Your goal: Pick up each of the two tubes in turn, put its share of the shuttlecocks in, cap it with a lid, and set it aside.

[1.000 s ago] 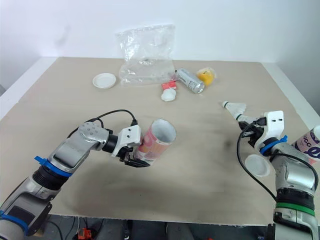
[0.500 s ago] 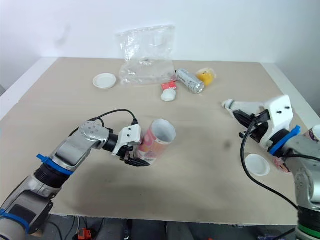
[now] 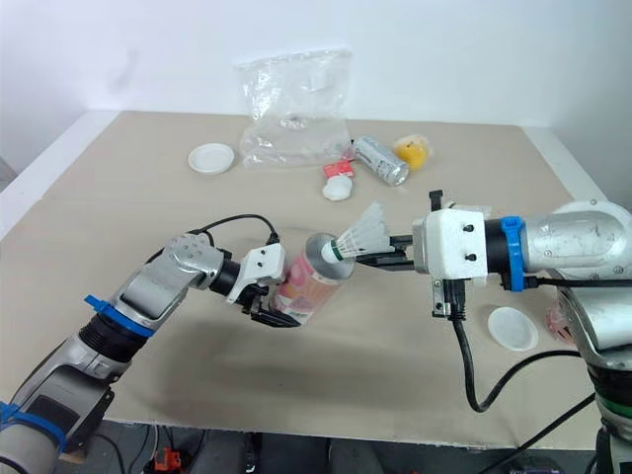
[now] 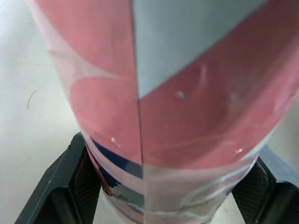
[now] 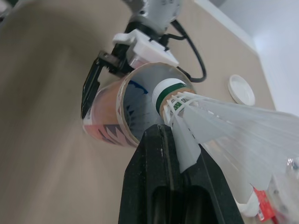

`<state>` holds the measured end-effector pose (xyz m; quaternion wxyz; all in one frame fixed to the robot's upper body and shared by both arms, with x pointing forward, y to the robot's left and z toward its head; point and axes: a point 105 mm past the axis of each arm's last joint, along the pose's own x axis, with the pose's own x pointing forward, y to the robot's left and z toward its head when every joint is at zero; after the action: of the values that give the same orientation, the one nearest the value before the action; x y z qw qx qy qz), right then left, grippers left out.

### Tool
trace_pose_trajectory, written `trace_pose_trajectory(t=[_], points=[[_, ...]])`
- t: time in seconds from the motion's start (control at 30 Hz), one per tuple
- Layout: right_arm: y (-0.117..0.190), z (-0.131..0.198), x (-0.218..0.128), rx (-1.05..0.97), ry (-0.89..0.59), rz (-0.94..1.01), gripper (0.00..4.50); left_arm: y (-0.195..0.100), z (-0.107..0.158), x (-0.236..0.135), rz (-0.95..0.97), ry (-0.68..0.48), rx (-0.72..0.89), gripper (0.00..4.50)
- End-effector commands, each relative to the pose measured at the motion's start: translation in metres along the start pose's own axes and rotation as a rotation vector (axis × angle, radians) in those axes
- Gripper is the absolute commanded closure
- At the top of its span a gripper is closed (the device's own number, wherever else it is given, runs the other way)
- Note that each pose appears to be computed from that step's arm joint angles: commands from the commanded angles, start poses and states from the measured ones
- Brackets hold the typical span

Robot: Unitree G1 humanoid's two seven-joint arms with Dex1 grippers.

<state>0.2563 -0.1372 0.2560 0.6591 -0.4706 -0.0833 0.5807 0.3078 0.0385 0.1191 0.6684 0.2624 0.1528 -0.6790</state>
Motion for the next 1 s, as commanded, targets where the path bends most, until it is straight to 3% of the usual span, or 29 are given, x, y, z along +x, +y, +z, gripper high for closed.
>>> trace_pose_trajectory(t=[0.03,0.33,0.43,0.67,0.77,0.87,1.0], points=[[-0.008,0.002,0.004,-0.119,0.032,0.044,4.43,0.001,0.000,0.005,0.004,0.016,0.008,1.09],[-0.016,0.009,0.019,-0.206,0.019,0.124,4.43,0.001,-0.001,0.003,0.023,0.017,-0.003,1.09],[-0.017,0.015,0.018,-0.193,-0.005,0.131,3.56,0.000,-0.003,0.002,0.026,0.020,-0.007,1.09],[-0.024,0.032,0.008,-0.063,-0.103,0.065,0.05,0.001,-0.004,0.001,0.028,0.024,-0.009,1.09],[-0.034,0.035,-0.003,0.083,-0.170,-0.040,0.05,0.002,-0.005,0.000,0.032,0.029,-0.009,1.09],[-0.056,0.022,-0.022,0.352,-0.259,-0.279,0.05,0.003,-0.005,-0.001,0.034,0.031,-0.007,1.09],[-0.060,-0.035,-0.041,0.627,-0.193,-0.581,0.05,0.003,-0.004,0.000,0.032,0.029,-0.005,1.09]])
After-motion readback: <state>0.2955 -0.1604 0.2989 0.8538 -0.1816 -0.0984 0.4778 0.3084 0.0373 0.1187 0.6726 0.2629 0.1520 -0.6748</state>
